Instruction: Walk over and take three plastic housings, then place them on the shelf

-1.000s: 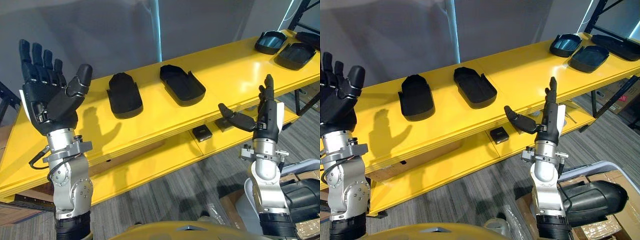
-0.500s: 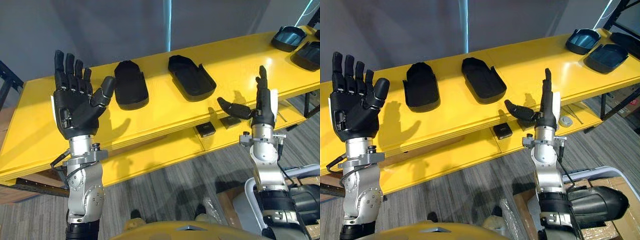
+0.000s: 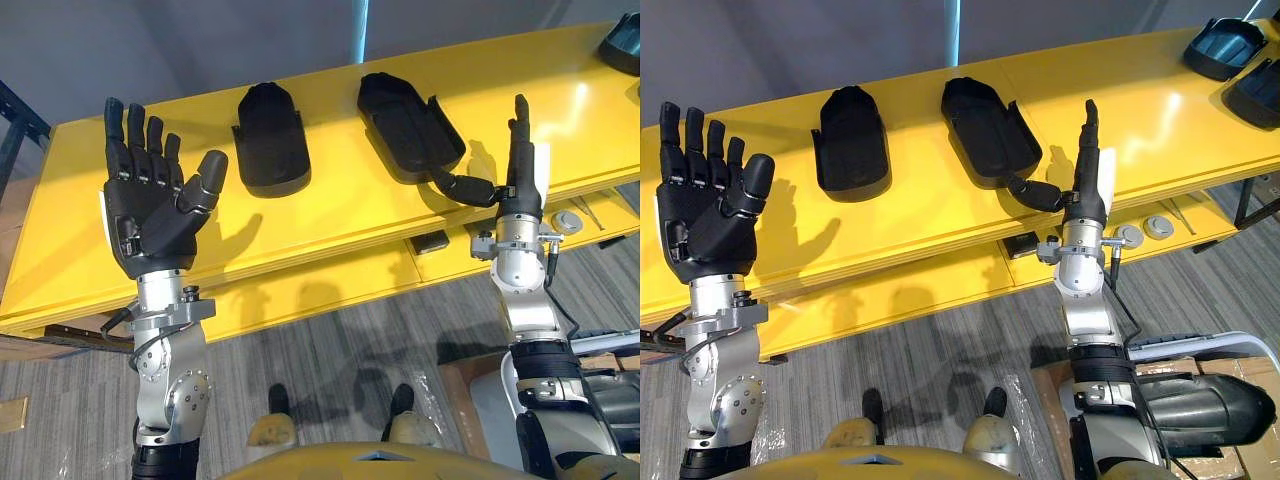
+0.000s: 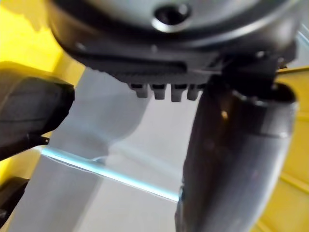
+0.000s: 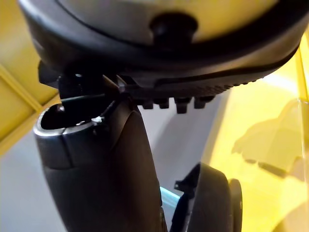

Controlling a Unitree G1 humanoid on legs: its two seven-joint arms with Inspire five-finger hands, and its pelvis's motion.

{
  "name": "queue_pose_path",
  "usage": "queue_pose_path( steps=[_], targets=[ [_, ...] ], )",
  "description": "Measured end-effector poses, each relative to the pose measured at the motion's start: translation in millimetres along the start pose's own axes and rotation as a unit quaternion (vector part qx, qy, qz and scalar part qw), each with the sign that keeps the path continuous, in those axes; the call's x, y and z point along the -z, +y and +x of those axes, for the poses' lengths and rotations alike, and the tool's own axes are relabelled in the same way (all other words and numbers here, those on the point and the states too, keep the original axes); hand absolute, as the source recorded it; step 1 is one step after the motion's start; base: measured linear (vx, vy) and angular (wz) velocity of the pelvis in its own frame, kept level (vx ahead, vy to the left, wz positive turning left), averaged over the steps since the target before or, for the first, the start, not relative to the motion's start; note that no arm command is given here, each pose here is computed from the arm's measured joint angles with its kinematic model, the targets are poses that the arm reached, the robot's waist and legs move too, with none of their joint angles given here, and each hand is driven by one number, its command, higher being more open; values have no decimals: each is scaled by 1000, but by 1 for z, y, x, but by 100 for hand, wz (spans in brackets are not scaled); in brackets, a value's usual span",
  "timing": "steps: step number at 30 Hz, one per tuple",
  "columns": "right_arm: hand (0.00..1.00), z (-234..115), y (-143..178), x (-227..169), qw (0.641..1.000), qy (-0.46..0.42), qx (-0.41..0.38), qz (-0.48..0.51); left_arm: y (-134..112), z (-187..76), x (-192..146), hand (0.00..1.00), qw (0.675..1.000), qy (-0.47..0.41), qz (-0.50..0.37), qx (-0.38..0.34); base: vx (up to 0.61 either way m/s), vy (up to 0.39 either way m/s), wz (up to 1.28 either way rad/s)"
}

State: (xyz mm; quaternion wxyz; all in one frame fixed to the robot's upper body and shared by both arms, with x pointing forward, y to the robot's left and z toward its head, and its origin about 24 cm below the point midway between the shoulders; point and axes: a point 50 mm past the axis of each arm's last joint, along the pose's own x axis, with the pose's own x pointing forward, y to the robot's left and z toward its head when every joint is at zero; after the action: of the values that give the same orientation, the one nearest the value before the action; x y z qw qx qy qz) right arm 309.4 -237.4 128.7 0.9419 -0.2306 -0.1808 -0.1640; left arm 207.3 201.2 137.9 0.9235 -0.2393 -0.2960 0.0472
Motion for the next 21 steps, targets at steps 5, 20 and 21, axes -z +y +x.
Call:
queue_pose_path(
  steps=[5,20,21],
  targets=[
    [100,0,3,0,1000,0,-22,-2,0,0,0,100,1000,0,-1,-1,1,5,1],
    [100,-3,12,3,999,13,-50,-7,0,0,0,100,1000,2,0,-1,-15,-1,1],
    [100,-4,12,5,999,16,-49,-8,0,0,0,100,1000,3,0,-1,0,0,0]
  ],
)
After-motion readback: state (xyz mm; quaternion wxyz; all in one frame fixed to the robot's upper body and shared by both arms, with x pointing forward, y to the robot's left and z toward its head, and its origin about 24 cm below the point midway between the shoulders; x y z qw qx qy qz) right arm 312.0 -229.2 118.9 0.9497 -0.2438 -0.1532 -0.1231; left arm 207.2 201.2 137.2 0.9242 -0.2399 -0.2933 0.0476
